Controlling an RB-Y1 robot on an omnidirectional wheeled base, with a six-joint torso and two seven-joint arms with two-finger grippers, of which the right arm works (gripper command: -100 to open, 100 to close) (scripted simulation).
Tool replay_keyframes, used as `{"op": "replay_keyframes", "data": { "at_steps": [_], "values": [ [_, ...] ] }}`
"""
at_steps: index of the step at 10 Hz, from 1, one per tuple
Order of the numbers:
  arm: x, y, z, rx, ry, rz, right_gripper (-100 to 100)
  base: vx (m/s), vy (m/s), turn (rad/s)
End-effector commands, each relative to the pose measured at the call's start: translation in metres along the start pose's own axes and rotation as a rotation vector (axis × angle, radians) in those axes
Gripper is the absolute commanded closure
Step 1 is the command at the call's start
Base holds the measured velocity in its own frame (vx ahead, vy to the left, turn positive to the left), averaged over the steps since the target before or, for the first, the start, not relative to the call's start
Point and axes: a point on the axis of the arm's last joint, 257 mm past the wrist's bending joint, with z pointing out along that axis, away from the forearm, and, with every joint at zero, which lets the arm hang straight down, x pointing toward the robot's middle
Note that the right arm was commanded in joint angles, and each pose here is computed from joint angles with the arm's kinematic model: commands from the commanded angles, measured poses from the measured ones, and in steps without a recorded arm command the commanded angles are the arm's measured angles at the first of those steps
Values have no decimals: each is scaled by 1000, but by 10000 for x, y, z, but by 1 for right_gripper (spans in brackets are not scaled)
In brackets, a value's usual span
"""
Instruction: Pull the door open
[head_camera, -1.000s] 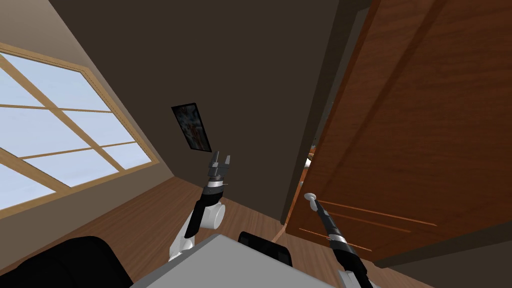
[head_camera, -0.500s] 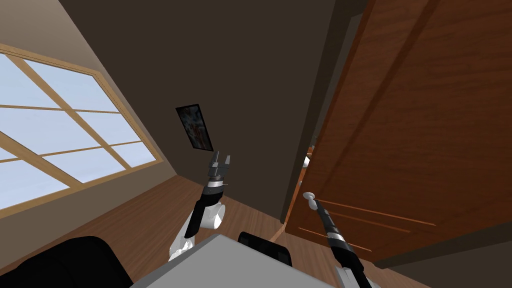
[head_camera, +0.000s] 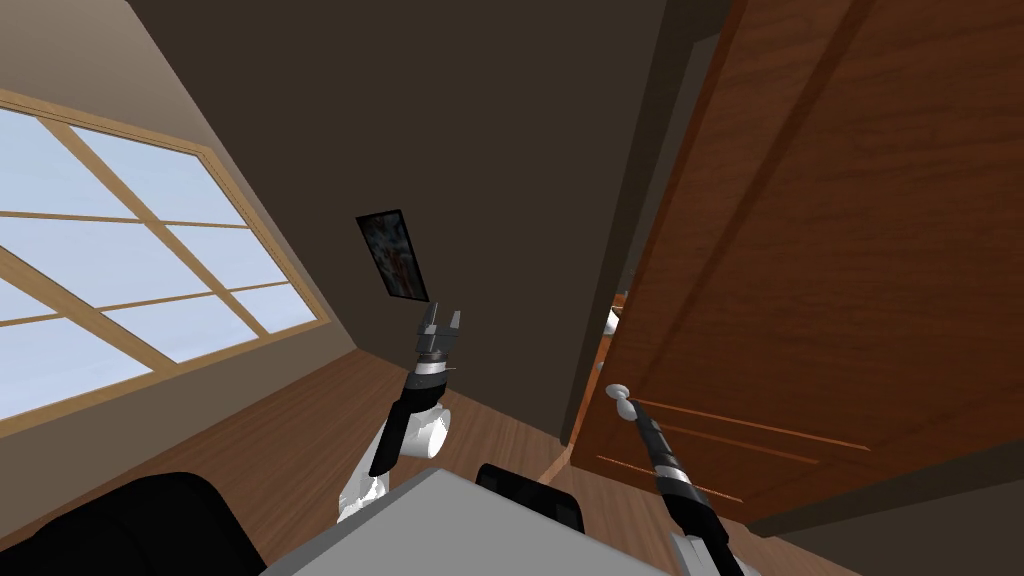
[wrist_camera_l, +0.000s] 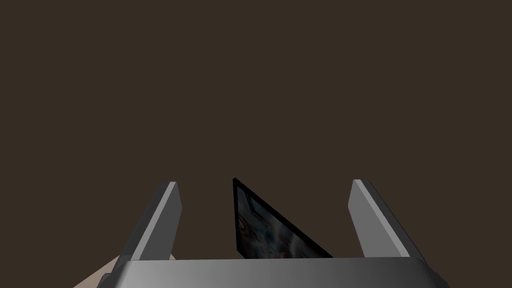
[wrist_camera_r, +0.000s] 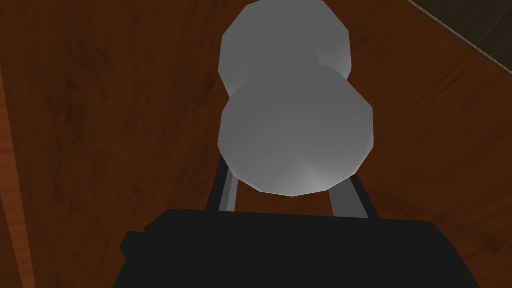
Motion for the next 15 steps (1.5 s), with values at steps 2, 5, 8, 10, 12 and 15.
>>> {"op": "replay_keyframes", "data": {
  "at_steps": [2,5,8,10,12,15],
  "values": [
    [236,54,19,-2,23,71,100,-3,-11,8],
    [251,65,45,0,17,164,100,-47,-32,60],
    [258,69,57,1,14,223,100,-32,-14,29],
    [258,69,57,1,14,223,100,-8,-3,-7],
    [266,74,70,2,10,275,100,-16,-16,31],
    [275,78,82,3,7,326,100,-26,-8,29]
  ]
}}
